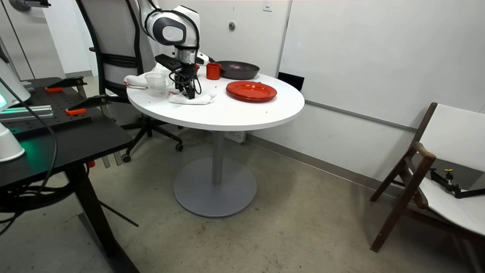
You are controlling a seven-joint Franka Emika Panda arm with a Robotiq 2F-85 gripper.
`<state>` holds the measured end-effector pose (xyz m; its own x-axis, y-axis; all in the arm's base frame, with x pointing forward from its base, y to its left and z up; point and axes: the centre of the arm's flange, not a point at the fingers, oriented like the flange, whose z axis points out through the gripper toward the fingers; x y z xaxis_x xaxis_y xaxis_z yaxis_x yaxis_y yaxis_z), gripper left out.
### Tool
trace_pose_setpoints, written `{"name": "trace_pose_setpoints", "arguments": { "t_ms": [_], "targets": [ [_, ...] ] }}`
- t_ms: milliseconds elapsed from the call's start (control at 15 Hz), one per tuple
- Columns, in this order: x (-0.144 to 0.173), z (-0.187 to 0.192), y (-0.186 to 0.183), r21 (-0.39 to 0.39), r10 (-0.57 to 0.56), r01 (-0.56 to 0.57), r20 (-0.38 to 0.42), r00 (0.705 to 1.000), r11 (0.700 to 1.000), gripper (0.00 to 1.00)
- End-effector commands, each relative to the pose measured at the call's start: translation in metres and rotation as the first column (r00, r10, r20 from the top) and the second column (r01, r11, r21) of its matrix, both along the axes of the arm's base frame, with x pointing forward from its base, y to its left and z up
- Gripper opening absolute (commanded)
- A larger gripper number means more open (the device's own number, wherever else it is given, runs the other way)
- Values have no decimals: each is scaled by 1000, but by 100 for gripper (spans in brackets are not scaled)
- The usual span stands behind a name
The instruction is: Use the towel to wipe the table.
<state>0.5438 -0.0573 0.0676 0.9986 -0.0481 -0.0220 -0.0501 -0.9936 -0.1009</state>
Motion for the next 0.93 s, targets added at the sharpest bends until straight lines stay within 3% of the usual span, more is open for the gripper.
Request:
{"name": "trace_pose_setpoints", "arguments": {
  "t_ms": [0,867],
  "targets": [
    [-11,6,9,18,-10,11,-26,1000,1000,0],
    [24,6,30,60,65,-68,60,996,996,0]
  ]
}}
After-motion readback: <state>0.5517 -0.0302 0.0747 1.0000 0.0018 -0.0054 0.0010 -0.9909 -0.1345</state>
